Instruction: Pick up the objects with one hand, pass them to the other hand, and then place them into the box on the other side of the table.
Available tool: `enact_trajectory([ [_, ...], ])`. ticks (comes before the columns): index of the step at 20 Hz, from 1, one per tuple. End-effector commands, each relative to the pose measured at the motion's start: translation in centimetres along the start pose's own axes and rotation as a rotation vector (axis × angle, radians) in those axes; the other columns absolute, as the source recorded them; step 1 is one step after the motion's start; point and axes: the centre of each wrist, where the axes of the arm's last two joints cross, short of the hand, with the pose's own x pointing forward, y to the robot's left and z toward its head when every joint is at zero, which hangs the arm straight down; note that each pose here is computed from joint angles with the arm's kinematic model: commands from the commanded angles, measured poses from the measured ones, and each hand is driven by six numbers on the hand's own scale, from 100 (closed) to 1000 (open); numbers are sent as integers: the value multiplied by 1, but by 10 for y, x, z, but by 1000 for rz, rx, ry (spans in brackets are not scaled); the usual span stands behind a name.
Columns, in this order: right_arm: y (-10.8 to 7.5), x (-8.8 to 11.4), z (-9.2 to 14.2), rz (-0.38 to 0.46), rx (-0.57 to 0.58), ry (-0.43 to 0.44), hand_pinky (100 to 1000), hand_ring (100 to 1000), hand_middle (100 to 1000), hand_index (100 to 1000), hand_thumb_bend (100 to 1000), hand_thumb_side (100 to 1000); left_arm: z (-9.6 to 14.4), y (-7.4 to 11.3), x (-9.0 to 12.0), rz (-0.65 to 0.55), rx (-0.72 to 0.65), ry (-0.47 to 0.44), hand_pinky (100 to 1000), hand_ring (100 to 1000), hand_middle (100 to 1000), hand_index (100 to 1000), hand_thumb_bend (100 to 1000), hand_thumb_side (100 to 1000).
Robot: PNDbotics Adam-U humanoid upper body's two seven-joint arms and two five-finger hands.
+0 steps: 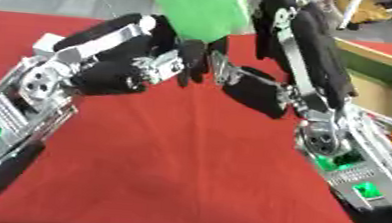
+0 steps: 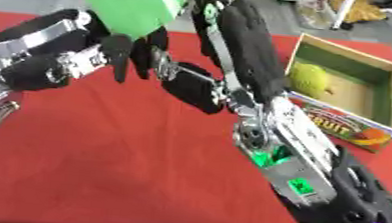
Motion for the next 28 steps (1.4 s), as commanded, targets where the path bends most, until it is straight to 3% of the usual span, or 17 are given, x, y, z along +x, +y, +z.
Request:
enact_trajectory([
  [1, -3, 2, -3, -15, -68, 4, 100, 225, 100, 379, 100, 153, -2, 2, 9, -31, -12, -29, 823, 584, 554, 694, 126, 672],
  [9, -3, 1, -2, -50, -165, 22, 100, 206, 100, 287, 100, 111, 1, 1, 6, -35, -31, 8, 826, 590, 563, 707, 143, 707],
  [21, -6, -3, -3, -67, -204, 35, 100, 207, 100, 281, 100, 119, 17, 9, 0, -110, 25, 104, 829, 607, 596, 742, 193, 753],
  [28, -13, -13, -1, -55, -222, 80, 100, 211, 100, 283, 100, 128, 39, 22, -8, -155, 149, 175, 829, 610, 604, 746, 204, 751],
])
